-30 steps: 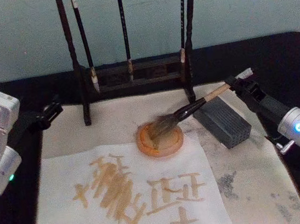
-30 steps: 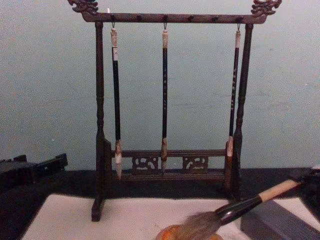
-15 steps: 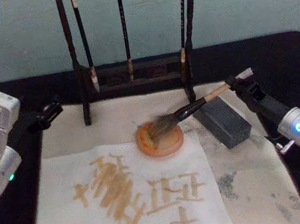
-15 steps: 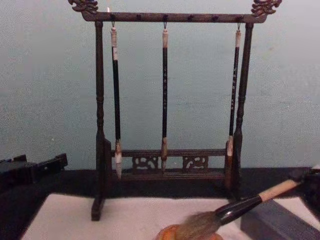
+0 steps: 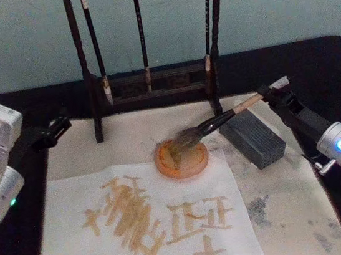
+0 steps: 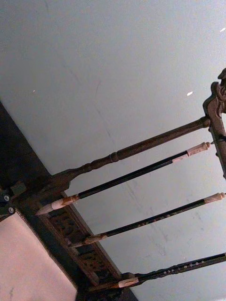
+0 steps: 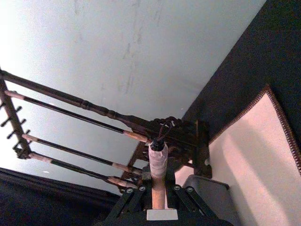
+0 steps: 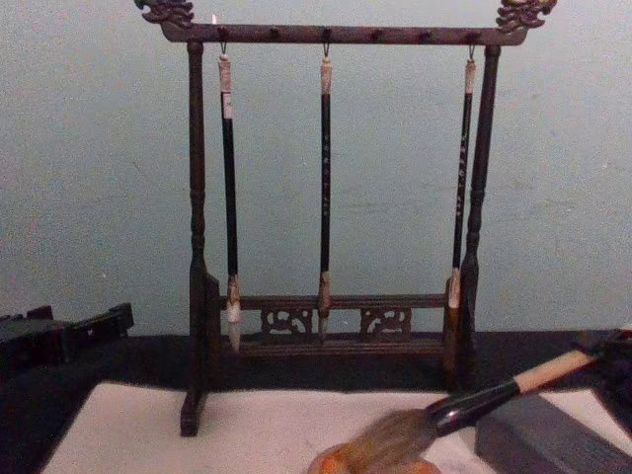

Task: Pick up the brush from the inkstone, write on the paper, then place the brush back to its original position.

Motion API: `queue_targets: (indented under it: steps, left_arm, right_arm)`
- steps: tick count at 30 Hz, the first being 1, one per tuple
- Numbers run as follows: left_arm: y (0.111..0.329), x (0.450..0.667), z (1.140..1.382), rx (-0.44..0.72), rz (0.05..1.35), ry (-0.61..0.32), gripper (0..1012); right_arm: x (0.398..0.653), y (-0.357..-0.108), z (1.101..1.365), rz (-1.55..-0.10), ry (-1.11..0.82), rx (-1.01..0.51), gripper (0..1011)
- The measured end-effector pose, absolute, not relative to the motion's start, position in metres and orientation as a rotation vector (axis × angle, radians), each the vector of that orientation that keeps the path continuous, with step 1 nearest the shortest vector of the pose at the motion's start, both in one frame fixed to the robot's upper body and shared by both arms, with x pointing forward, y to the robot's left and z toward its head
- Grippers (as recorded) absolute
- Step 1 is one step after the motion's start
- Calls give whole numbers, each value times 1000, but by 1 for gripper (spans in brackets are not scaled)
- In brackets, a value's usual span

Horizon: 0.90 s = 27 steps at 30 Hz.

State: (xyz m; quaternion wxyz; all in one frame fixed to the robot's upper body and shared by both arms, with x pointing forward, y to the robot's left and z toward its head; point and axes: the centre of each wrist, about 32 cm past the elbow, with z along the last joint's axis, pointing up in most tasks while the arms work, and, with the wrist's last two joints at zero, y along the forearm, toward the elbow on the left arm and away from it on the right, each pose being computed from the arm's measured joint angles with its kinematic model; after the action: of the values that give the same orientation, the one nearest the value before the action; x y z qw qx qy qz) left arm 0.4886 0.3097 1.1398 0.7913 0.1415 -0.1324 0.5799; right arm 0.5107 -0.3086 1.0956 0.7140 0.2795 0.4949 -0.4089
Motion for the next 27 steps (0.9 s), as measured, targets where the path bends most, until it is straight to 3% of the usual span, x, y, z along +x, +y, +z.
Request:
queue_targets:
  steps: [16, 27]
  left_arm:
    - [310, 489, 1140, 304, 1248, -285, 1002]
    - [310, 489, 1140, 304, 1248, -285, 1002]
  right_arm:
    - [505, -313, 1101, -844, 1092, 703, 161]
    - [498, -313, 1125, -836, 986, 636, 161]
